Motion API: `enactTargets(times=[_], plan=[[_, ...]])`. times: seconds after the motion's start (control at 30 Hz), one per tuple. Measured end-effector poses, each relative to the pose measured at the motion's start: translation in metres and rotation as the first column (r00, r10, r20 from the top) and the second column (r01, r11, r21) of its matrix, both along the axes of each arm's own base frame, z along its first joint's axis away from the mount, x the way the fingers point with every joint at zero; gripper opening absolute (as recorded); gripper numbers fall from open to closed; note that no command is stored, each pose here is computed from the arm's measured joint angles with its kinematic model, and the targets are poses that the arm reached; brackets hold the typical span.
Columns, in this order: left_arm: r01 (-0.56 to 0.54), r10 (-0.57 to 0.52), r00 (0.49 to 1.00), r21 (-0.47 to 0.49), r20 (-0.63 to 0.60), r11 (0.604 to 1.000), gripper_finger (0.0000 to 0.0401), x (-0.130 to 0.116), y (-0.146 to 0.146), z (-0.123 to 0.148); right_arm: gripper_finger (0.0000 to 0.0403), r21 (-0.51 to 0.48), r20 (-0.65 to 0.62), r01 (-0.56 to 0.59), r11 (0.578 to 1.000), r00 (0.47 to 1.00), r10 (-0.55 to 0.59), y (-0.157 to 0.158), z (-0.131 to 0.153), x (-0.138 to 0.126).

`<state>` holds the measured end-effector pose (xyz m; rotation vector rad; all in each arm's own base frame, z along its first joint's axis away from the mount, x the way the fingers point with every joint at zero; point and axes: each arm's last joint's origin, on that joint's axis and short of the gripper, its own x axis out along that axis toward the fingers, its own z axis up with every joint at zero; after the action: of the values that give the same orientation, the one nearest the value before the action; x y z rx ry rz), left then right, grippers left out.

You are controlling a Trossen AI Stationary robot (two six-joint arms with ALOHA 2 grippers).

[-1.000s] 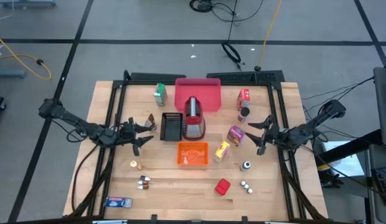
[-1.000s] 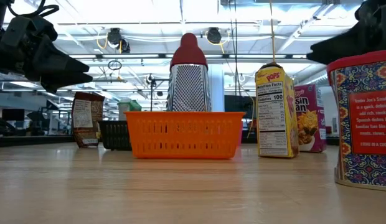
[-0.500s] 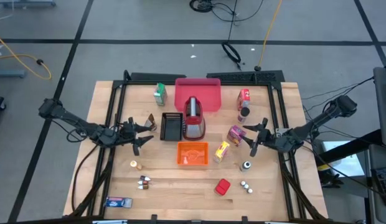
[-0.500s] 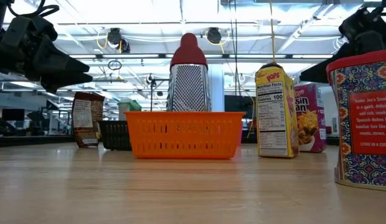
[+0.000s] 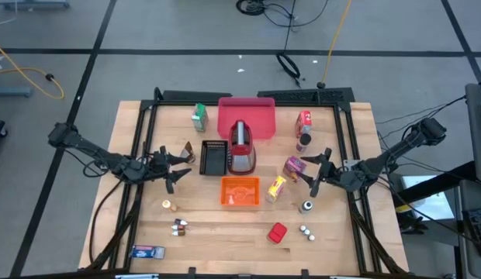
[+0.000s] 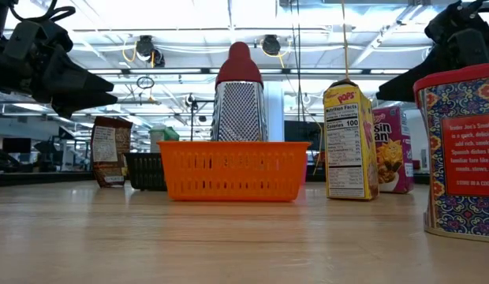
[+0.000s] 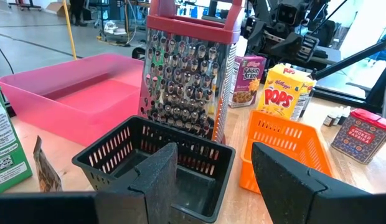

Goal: Pick & Place Kitchen Items
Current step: Put the purple cereal box into the pink bin

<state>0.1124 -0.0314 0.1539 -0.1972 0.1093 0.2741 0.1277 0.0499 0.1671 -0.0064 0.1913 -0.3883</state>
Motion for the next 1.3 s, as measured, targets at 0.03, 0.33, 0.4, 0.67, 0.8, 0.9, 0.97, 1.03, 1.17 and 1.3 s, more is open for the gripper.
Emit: enactTargets(times=[0.03, 0.33, 0.4, 0.67, 0.8, 0.9, 0.97, 1.03, 1.17, 1.3], plan=[[0.0, 0.0, 1.0, 0.0, 0.0, 1.0, 0.0209, 0.0, 0.0, 0.0, 0.0282, 0.0, 0.0, 0.0, 1.0, 1.0, 0.0, 0.0, 0.0, 0.0], [-0.001, 0.001, 1.0, -0.004, 0.001, 1.0, 0.0209, 0.0, 0.0, 0.0, 0.029, 0.031, -0.03, 0.016, 0.999, 0.999, -0.015, -0.001, -0.005, -0.002], [-0.001, 0.001, 1.0, -0.005, 0.001, 1.0, 0.0209, 0.0, 0.0, 0.0, 0.029, 0.044, -0.037, 0.023, 0.999, 0.999, -0.021, -0.001, -0.007, -0.002], [-0.001, 0.001, 1.0, -0.006, 0.002, 1.0, 0.0209, 0.0, 0.0, 0.0, 0.029, 0.062, -0.048, 0.034, 0.997, 0.998, -0.031, -0.002, -0.009, -0.003], [-0.004, 0.005, 1.0, -0.028, 0.008, 1.0, 0.0209, 0.0, 0.0, 0.0, 0.029, 0.084, -0.058, 0.051, 0.995, 0.997, -0.046, -0.002, -0.014, -0.002], [-0.005, 0.006, 1.0, -0.032, 0.009, 0.999, 0.0209, 0.0, 0.0, 0.0, 0.029, 0.093, -0.085, 0.078, 0.993, 0.994, -0.07, -0.004, -0.023, -0.002], [-0.005, 0.006, 1.0, -0.032, 0.009, 0.999, 0.0209, 0.0, 0.0, 0.0, 0.029, 0.107, -0.093, 0.096, 0.99, 0.992, -0.086, -0.006, -0.028, -0.003], [-0.005, 0.006, 1.0, -0.032, 0.009, 0.999, 0.0209, 0.0, 0.0, 0.0, 0.029, 0.119, -0.097, 0.109, 0.987, 0.99, -0.098, -0.007, -0.033, -0.003], [-0.005, 0.006, 1.0, -0.032, 0.008, 0.999, 0.0209, 0.0, 0.0, 0.0, 0.029, 0.134, -0.102, 0.129, 0.983, 0.988, -0.115, -0.009, -0.036, -0.003], [-0.005, 0.005, 1.0, -0.032, 0.008, 0.999, 0.0209, 0.0, 0.0, 0.0, 0.029, 0.142, -0.102, 0.142, 0.98, 0.986, -0.128, -0.01, -0.037, -0.002]])
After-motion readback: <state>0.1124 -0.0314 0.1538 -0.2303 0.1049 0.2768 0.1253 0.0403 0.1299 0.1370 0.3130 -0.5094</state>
